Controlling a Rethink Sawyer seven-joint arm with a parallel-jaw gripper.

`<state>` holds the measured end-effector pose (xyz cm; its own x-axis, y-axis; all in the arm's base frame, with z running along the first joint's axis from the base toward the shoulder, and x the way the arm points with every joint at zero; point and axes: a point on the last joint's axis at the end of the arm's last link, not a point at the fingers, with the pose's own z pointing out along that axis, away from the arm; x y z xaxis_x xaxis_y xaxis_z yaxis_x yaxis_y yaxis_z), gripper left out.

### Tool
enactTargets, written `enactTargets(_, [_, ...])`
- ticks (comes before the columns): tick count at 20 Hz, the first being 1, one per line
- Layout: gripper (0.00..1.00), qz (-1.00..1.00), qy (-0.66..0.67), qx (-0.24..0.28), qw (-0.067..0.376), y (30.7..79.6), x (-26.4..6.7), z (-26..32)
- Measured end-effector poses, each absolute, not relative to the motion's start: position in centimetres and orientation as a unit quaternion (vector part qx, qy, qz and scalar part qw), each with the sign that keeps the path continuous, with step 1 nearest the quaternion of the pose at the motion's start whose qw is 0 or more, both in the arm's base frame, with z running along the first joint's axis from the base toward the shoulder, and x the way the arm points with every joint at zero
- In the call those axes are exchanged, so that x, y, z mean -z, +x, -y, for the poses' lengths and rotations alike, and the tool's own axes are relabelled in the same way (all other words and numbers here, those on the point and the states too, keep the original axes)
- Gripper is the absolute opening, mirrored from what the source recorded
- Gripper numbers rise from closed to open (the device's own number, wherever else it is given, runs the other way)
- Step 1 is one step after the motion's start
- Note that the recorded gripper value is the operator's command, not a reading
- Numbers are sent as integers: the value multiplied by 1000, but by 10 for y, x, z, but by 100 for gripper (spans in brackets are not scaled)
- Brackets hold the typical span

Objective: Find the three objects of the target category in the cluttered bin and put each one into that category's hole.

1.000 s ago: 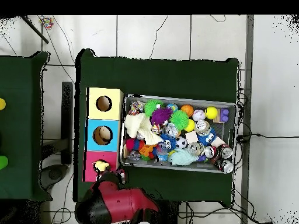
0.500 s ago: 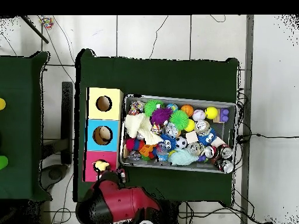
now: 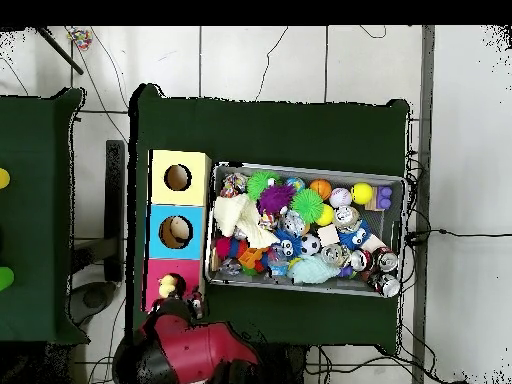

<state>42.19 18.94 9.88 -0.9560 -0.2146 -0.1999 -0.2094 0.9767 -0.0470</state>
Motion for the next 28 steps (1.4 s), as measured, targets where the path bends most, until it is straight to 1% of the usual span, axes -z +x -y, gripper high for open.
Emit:
enactTargets(6, [100, -986, -126, 10, 107, 416, -102, -210])
enactTargets(14, [100, -986, -122, 8, 111, 420, -105, -207])
enactTargets(20, [100, -989, -102, 1, 109, 431, -103, -194])
enactTargets(23, [100, -991, -87, -6, 98, 436, -93, -180])
enactTargets(28, [100, -994, -82, -5, 78, 438, -57, -158])
